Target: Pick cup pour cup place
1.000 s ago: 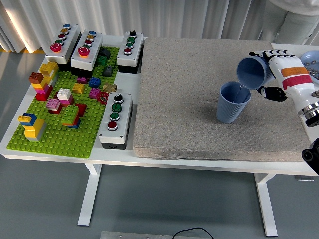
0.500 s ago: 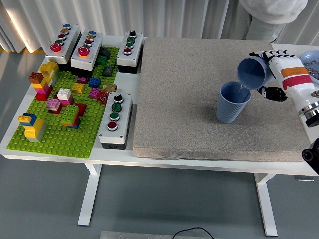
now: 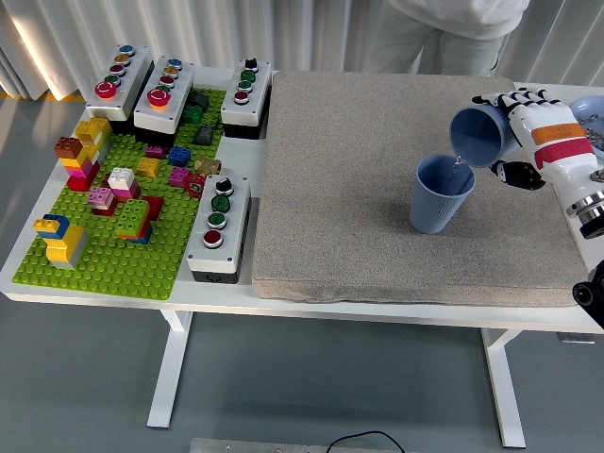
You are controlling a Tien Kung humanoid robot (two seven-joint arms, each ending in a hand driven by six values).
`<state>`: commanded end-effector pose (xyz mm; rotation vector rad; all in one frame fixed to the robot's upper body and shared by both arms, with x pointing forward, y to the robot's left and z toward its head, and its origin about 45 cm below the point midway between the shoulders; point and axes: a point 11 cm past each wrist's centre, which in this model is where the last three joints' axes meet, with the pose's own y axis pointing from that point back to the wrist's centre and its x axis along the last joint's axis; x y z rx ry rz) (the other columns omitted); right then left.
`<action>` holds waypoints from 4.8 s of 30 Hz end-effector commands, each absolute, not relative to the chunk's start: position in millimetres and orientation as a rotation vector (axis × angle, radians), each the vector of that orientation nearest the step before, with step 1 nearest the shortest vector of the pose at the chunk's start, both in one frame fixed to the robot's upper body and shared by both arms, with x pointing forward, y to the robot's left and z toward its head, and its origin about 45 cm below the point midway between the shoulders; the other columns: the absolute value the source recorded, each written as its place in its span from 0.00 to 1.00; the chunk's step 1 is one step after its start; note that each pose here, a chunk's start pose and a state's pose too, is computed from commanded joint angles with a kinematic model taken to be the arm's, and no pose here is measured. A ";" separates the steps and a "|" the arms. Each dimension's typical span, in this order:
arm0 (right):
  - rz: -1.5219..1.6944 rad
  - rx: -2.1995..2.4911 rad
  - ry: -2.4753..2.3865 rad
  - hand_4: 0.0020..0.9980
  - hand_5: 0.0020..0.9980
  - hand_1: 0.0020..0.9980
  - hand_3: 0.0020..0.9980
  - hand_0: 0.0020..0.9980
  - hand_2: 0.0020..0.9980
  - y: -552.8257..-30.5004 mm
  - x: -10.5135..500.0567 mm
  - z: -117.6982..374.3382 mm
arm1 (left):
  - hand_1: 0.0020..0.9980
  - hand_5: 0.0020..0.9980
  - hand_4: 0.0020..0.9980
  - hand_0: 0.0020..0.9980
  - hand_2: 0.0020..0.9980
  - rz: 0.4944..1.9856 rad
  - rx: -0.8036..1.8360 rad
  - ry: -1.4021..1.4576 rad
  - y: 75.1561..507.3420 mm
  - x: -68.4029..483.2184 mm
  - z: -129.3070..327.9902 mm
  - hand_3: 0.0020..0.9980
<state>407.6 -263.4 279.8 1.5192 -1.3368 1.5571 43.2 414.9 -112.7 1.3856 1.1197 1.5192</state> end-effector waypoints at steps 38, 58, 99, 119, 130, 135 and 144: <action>1.613 1.453 -1.336 0.65 0.01 0.68 0.56 0.89 0.54 -266.5 405.1 273.5 | 0.78 0.95 0.51 0.73 0.83 1.517 1.391 1.120 416.1 41.2 -112.5 0.68; 1.507 1.515 -1.397 0.65 0.01 0.69 0.55 0.89 0.54 -268.7 406.6 272.4 | 0.78 0.95 0.51 0.73 0.82 1.519 1.389 1.121 415.9 41.8 -112.5 0.68; -0.815 2.265 -2.020 0.64 0.02 0.68 0.55 0.86 0.54 -343.3 420.5 227.9 | 0.78 0.95 0.51 0.73 0.83 1.510 1.393 1.127 413.2 38.1 -113.8 0.68; -0.445 2.201 -2.030 0.63 0.03 0.68 0.55 0.86 0.54 -341.9 409.0 213.1 | 0.78 0.95 0.51 0.73 0.83 1.508 1.385 1.125 410.4 41.6 -114.3 0.68; -0.341 2.133 -2.018 0.63 0.03 0.68 0.55 0.86 0.54 -343.4 397.5 191.1 | 0.78 0.95 0.51 0.73 0.83 1.504 1.384 1.127 408.9 41.2 -114.8 0.68; -0.325 2.116 -2.020 0.63 0.03 0.68 0.55 0.86 0.54 -345.5 395.5 184.8 | 0.78 0.95 0.51 0.73 0.83 1.501 1.385 1.126 408.6 41.9 -114.8 0.68; -0.279 2.107 -2.007 0.63 0.03 0.68 0.56 0.86 0.54 -345.5 393.8 175.9 | 0.78 0.95 0.51 0.73 0.83 1.497 1.388 1.127 408.2 40.2 -115.1 0.68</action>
